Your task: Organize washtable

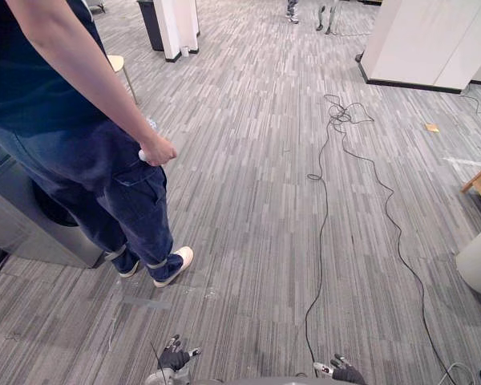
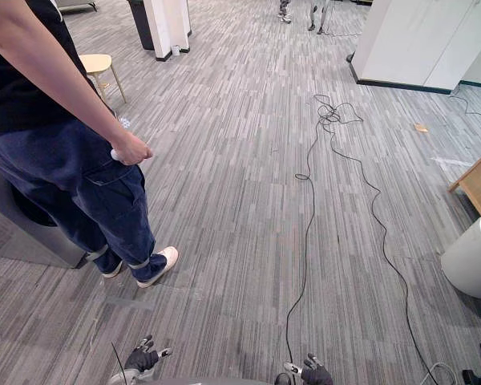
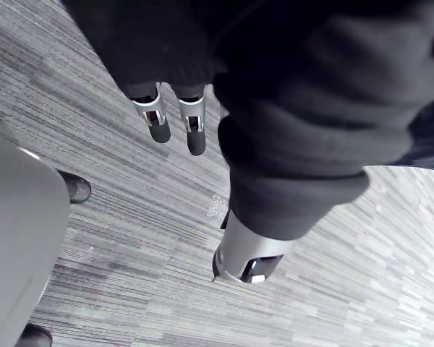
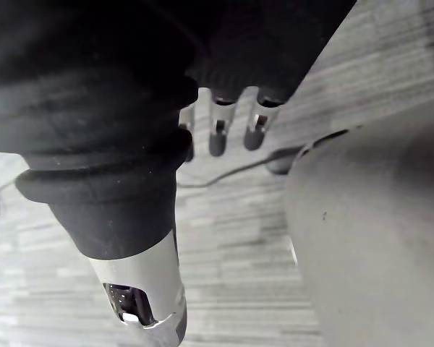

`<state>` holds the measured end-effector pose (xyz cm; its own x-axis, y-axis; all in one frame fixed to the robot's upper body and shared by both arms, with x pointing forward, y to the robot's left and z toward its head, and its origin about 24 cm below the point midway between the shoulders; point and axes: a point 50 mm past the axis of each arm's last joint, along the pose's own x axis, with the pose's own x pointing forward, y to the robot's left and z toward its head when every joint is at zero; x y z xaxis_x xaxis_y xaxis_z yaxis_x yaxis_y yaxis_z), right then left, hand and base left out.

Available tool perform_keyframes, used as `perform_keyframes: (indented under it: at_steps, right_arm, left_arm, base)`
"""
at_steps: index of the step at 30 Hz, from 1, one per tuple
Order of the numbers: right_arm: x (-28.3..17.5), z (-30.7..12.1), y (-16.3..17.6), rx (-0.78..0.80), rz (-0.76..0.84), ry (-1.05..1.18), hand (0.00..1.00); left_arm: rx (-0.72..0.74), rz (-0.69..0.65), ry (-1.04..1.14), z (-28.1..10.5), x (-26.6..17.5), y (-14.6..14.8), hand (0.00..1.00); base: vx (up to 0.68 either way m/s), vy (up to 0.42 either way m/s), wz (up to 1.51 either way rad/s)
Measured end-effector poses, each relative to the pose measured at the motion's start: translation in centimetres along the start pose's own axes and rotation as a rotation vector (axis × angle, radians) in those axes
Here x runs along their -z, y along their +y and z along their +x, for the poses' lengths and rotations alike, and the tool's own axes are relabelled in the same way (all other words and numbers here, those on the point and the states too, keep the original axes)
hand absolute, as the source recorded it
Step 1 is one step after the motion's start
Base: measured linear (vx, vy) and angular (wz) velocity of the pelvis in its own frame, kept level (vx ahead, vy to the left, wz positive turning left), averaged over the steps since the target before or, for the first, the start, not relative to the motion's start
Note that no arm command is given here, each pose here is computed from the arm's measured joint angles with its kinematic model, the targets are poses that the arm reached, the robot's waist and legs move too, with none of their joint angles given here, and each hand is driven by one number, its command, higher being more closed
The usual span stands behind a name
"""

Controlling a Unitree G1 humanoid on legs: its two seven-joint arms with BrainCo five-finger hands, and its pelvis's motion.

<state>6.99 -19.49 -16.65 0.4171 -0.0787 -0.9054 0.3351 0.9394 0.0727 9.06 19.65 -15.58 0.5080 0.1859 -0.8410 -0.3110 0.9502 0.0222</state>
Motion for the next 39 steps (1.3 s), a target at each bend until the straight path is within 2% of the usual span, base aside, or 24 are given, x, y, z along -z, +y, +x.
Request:
perform_keyframes:
  at_steps: [13,15,16,31,39]
  right_arm:
    - [0.8,0.0,0.7,-0.009,0.029,0.034,0.0]
    - [0.9,0.0,0.6,-0.006,0.042,0.034,0.0]
    - [1.5,0.1,1.0,-0.017,0.12,0.066,0.0]
    - [1.5,0.1,0.9,0.011,0.121,0.063,0.0]
    - [1.0,0.1,1.1,0.038,0.173,0.026,0.0]
  left_arm:
    - [-0.027,-0.036,0.034,0.1,0.6,0.5,0.0]
    - [-0.047,-0.064,0.041,0.1,0.7,0.9,0.0]
    - [-0.059,-0.135,0.074,0.0,1.4,1.4,0.0]
    - [-0.075,-0.136,0.068,0.0,1.4,1.4,0.0]
    - [-0.084,-0.125,0.039,0.3,0.3,1.7,0.0]
  base:
    - [0.01,0.004,0.0]
    - [0.0,0.0,0.0]
    - [0.0,0.0,0.0]
    - [-0.01,-0.004,0.01]
    - [-0.02,0.009,0.14]
